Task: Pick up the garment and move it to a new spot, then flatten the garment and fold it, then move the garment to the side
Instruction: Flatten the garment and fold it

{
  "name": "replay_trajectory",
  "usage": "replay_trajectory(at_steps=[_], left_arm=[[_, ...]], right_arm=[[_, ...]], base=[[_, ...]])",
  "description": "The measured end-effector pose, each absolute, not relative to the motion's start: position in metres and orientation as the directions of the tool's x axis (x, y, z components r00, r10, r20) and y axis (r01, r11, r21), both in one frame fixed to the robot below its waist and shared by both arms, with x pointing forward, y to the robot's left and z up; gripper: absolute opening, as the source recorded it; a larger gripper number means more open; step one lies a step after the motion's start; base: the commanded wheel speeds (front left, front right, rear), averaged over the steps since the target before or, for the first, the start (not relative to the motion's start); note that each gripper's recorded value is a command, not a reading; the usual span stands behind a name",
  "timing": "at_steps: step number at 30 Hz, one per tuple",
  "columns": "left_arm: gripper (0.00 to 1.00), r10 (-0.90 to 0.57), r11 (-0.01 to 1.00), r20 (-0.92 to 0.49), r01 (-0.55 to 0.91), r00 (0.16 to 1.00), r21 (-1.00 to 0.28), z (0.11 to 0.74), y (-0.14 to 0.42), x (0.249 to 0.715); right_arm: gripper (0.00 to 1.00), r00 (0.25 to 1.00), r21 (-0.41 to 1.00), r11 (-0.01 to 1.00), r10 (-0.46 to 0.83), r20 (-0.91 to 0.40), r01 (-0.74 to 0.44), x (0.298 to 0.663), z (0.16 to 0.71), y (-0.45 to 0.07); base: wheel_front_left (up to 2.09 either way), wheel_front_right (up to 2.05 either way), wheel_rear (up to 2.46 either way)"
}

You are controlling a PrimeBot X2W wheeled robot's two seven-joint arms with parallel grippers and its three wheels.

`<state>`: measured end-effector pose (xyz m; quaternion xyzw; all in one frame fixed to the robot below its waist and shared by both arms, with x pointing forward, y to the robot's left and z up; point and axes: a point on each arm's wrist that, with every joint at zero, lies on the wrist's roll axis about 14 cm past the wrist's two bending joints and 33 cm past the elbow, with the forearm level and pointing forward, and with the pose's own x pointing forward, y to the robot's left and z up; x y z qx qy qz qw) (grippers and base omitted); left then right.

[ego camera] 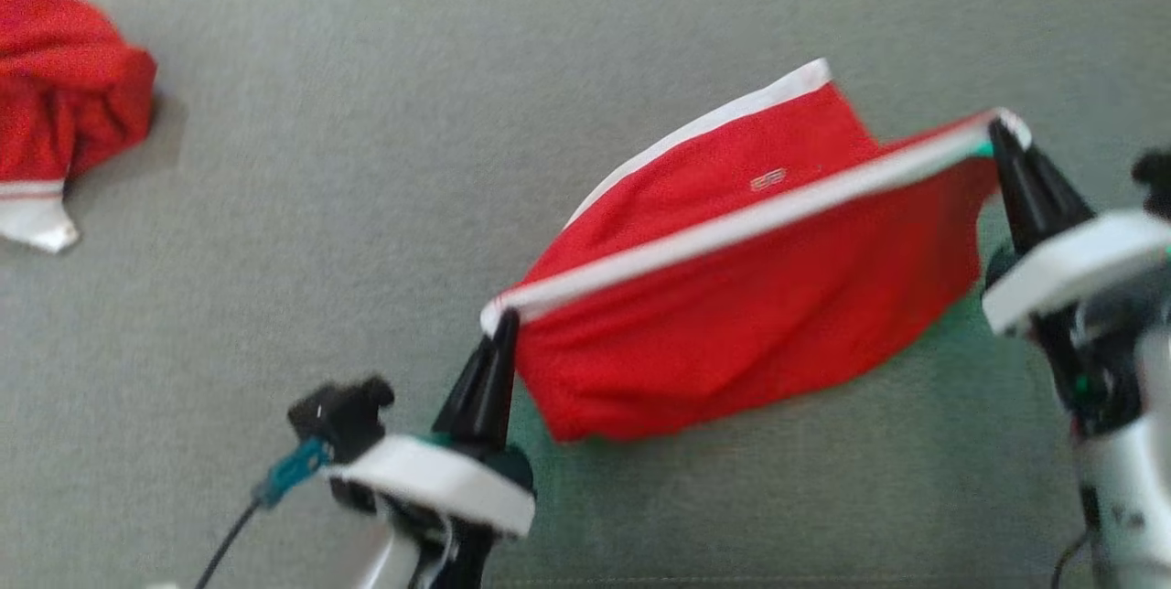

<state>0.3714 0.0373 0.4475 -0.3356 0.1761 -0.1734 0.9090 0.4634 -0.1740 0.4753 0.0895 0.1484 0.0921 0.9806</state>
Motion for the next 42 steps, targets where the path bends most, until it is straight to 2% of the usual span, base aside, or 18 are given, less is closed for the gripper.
replay_trajectory(at_steps=[7, 15, 16, 17, 18, 19, 20, 21, 22, 30, 35, 38, 42], left_arm=[[0.00, -0.383, 0.736, -0.277, 0.110, 0.881, -0.668, 0.421, 0.052, 0.397], [0.00, -0.348, 0.747, -0.323, 0.052, 0.880, -0.663, 0.405, 0.063, 0.399], [0.00, -0.347, 0.748, -0.327, 0.049, 0.879, -0.662, 0.404, 0.063, 0.399], [0.00, -0.348, 0.749, -0.330, 0.049, 0.877, -0.661, 0.403, 0.063, 0.398], [0.00, -0.350, 0.751, -0.335, 0.048, 0.875, -0.659, 0.402, 0.062, 0.397], [0.09, -0.353, 0.753, -0.338, 0.050, 0.873, -0.657, 0.401, 0.061, 0.397], [0.45, -0.354, 0.754, -0.337, 0.052, 0.873, -0.655, 0.402, 0.060, 0.398], [0.95, -0.350, 0.756, -0.339, 0.050, 0.873, -0.652, 0.402, 0.060, 0.398], [1.00, -0.351, 0.757, -0.341, 0.050, 0.872, -0.651, 0.402, 0.059, 0.398], [1.00, -0.359, 0.762, -0.295, 0.096, 0.885, -0.640, 0.424, 0.057, 0.398], [1.00, -0.333, 0.801, -0.327, 0.082, 0.884, -0.593, 0.424, 0.073, 0.376], [1.00, -0.314, 0.818, -0.350, 0.065, 0.883, -0.571, 0.424, 0.083, 0.361], [1.00, -0.263, 0.849, -0.312, 0.065, 0.913, -0.525, 0.439, 0.100, 0.354]], right_arm=[[0.00, 0.866, 0.171, 0.945, 0.325, -0.380, -0.280, 0.517, 0.443, -0.134], [0.00, 0.808, 0.175, 0.928, 0.372, -0.456, -0.328, 0.542, 0.416, -0.110], [0.17, 0.802, 0.176, 0.928, 0.373, -0.466, -0.330, 0.543, 0.413, -0.109], [0.44, 0.797, 0.178, 0.928, 0.373, -0.476, -0.328, 0.544, 0.411, -0.108], [0.90, 0.792, 0.179, 0.928, 0.372, -0.484, -0.326, 0.545, 0.408, -0.107], [1.00, 0.789, 0.179, 0.929, 0.370, -0.491, -0.325, 0.546, 0.406, -0.107], [1.00, 0.789, 0.179, 0.930, 0.367, -0.492, -0.321, 0.547, 0.405, -0.108], [1.00, 0.790, 0.182, 0.931, 0.364, -0.494, -0.316, 0.548, 0.404, -0.109], [1.00, 0.793, 0.183, 0.932, 0.361, -0.490, -0.312, 0.548, 0.405, -0.110], [1.00, 0.816, 0.173, 0.937, 0.350, -0.461, -0.305, 0.543, 0.421, -0.119], [1.00, 0.838, 0.139, 0.946, 0.323, -0.440, -0.292, 0.536, 0.440, -0.137], [1.00, 0.845, 0.126, 0.953, 0.303, -0.441, -0.276, 0.524, 0.444, -0.149], [1.00, 0.832, 0.125, 0.960, 0.281, -0.477, -0.252, 0.502, 0.435, -0.162]], base=[[0.00, 0.00, 0.00], [0.00, 0.00, 0.00], [0.00, 0.00, 0.00], [0.00, 0.00, 0.00], [0.00, 0.00, 0.00], [0.00, 0.00, 0.00], [0.00, 0.00, 0.00], [0.00, 0.00, 0.00], [0.00, 0.00, 0.00], [0.00, 0.00, 0.00], [0.00, 0.00, 0.00], [0.00, 0.00, 0.00], [0.00, 0.00, 0.00]])
